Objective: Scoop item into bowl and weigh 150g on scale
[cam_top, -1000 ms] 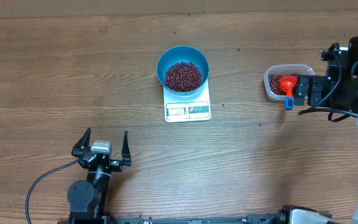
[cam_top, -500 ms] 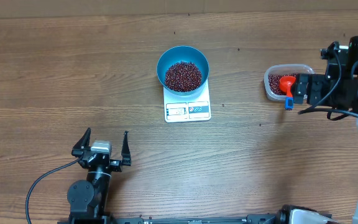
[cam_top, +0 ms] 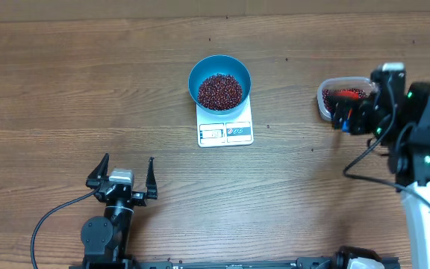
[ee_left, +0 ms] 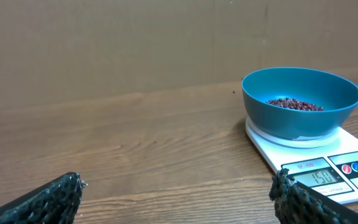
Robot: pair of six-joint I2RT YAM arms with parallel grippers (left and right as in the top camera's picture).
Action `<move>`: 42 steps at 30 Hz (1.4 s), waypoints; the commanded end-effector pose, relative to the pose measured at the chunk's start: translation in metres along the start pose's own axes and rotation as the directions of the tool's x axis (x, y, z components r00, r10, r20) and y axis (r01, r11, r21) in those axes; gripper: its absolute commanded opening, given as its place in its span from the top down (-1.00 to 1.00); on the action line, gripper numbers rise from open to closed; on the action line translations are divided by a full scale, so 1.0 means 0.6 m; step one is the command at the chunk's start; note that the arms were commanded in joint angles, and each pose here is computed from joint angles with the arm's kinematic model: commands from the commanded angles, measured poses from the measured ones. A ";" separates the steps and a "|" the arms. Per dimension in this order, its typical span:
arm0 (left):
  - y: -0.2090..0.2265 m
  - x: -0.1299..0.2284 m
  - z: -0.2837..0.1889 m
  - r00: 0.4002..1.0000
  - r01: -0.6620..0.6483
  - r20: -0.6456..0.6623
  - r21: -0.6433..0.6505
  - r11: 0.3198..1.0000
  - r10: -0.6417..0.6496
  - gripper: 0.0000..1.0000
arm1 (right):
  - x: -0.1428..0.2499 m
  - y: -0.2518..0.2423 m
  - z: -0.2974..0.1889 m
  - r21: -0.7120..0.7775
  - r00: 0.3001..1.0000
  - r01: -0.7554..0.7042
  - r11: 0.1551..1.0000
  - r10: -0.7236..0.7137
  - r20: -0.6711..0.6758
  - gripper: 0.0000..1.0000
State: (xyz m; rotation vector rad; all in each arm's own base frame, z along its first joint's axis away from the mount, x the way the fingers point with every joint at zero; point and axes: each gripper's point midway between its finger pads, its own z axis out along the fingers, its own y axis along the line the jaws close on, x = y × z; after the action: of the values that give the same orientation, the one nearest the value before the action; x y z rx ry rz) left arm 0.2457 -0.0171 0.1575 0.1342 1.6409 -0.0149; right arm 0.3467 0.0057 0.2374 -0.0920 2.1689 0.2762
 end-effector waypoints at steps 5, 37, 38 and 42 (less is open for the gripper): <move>-0.004 0.000 0.000 1.000 0.013 0.004 0.010 1.000 -0.013 -0.99 | 0.003 0.031 -0.011 -0.092 0.953 0.007 0.996 0.022 0.303 -1.00; -0.004 0.000 0.000 1.000 0.013 0.004 0.010 1.000 -0.013 -0.99 | 0.101 0.026 -0.104 0.000 0.705 -0.011 1.000 0.008 0.709 -1.00; -0.004 0.000 0.000 1.000 0.013 0.004 0.010 1.000 -0.013 -0.99 | 0.102 0.025 -0.105 0.003 0.705 -0.015 1.000 0.009 0.709 -1.00; -0.004 0.000 0.000 1.000 0.013 0.004 0.010 1.000 -0.013 -0.99 | 0.105 0.023 -0.105 0.016 0.706 -0.032 0.999 0.011 0.708 -1.00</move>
State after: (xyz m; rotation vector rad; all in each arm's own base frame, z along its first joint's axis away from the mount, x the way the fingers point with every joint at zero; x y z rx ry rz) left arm 0.2457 -0.0171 0.1576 0.1342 1.6405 -0.0149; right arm 0.2587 0.0100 0.2257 0.0192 1.3950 0.2528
